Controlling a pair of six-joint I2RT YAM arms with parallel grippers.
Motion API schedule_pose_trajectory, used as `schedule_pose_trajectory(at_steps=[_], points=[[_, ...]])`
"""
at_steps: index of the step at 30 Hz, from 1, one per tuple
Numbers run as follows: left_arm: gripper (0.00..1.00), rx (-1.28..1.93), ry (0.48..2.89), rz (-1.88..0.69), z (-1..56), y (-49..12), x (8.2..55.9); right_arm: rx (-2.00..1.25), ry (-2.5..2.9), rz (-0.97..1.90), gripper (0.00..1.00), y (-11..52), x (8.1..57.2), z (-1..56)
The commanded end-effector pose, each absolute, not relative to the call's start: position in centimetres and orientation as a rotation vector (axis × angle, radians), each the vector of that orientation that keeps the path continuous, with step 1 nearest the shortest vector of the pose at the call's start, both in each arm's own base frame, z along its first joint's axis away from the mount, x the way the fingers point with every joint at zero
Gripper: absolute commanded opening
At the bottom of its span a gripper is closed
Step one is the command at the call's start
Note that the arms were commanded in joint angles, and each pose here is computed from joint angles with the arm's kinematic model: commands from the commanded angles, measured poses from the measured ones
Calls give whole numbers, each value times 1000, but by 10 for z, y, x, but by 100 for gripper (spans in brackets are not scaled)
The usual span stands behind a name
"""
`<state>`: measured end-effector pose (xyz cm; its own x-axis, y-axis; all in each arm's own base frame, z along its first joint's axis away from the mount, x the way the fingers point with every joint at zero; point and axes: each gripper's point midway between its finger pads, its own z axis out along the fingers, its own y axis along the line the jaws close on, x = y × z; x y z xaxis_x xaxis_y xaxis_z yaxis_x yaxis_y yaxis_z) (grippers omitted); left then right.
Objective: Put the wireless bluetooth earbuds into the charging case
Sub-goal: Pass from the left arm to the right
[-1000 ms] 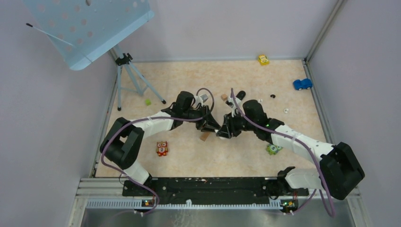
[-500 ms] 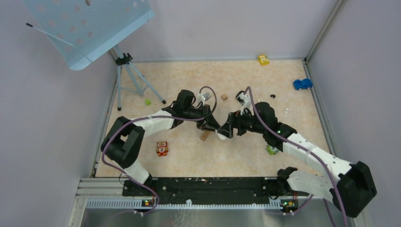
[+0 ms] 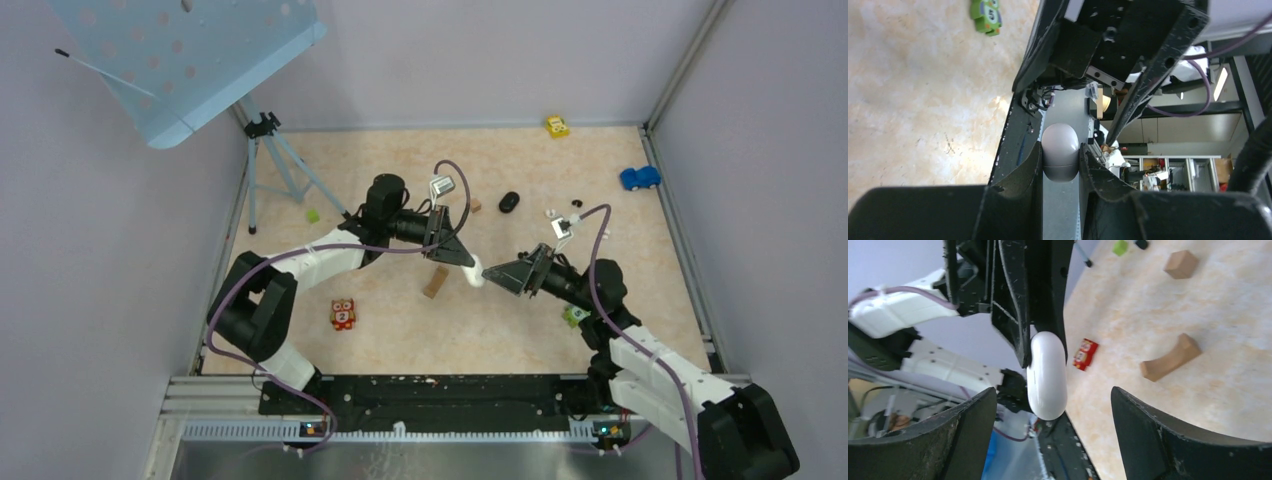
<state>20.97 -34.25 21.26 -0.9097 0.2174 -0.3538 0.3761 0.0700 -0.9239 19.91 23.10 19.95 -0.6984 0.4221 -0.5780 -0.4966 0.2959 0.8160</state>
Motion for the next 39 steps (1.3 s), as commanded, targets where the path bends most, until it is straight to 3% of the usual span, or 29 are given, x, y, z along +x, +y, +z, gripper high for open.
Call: schedule_pose_trajectory(at_steps=[1,5,21,28,34,39], points=[[0,790,1944,-2013,264,-342,205,-66,1540,1729,80,231,183,253],[0,783,1920,-2017,270,-343,206,12,1484,1785,72,226,182,257],[0,776,1901,-2027,280,-342,203,-38,1540,1785,67,237,191,255],[0,767,1930,-2024,274,-341,201,-89,1537,1842,48,246,193,262],[0,757,1944,-2025,270,-341,201,-129,1502,1904,44,251,189,266],[0,726,1959,-2015,268,-343,205,-170,1462,1977,18,253,181,270]])
